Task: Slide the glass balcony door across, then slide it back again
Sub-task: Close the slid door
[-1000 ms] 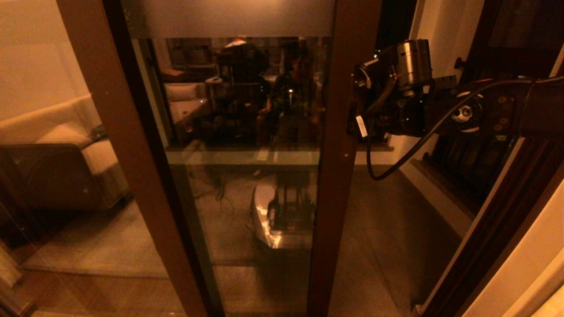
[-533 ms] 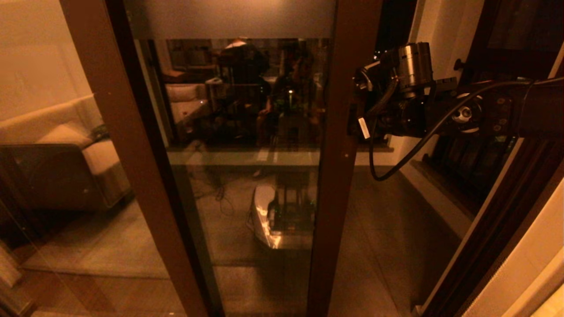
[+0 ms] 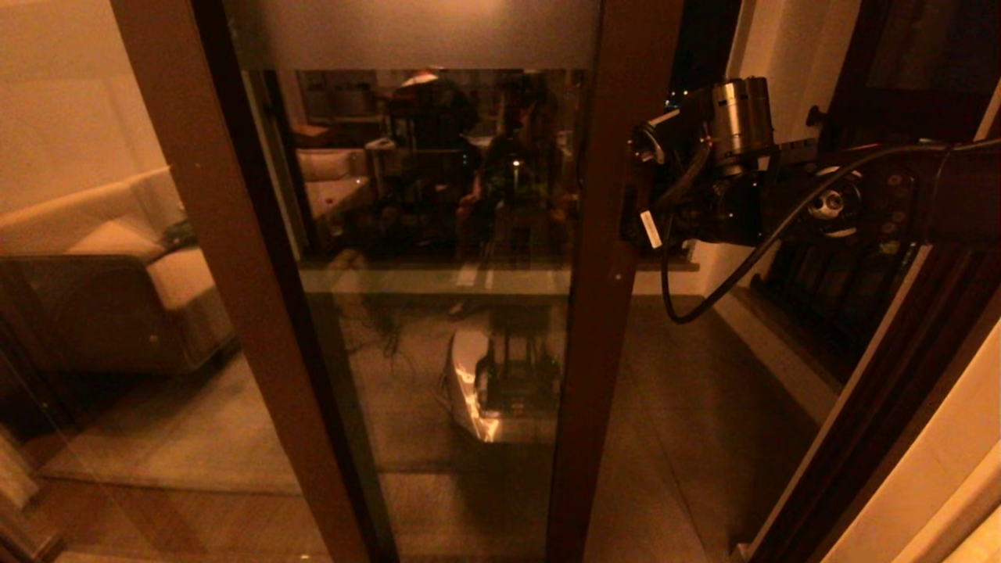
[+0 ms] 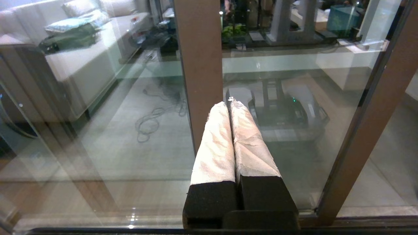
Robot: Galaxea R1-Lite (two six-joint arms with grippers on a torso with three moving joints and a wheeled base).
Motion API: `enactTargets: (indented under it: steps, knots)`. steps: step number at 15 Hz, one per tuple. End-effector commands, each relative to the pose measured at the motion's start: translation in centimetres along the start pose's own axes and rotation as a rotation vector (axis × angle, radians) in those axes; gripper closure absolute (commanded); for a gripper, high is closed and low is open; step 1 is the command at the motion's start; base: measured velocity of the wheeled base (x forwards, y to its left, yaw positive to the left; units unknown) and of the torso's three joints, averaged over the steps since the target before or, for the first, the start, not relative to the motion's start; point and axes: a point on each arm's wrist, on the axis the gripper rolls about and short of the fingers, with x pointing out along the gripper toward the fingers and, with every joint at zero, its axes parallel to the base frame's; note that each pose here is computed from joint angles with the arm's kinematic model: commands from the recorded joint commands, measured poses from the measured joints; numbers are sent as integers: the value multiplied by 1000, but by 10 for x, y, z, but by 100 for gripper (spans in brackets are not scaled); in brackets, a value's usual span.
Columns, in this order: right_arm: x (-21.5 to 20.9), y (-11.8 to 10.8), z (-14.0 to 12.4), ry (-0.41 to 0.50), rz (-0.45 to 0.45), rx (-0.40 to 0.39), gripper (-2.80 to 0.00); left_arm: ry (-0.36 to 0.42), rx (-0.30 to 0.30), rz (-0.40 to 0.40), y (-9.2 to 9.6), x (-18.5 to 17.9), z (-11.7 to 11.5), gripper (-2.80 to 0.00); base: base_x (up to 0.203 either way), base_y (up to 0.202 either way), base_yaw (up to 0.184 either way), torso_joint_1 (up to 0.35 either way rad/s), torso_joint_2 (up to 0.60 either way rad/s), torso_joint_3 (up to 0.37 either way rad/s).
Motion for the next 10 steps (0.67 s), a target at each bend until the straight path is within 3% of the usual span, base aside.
enactTargets:
  steps: [1, 10]
  knots:
    - [-2, -2, -1, 7, -6, -5, -280, 31, -1, -2, -1, 2, -9, 0, 0, 0, 0, 0, 0, 0]
    - [-3, -15, -4, 19, -30, -22, -280, 31, -1, -2, -1, 2, -9, 0, 0, 0, 0, 0, 0, 0]
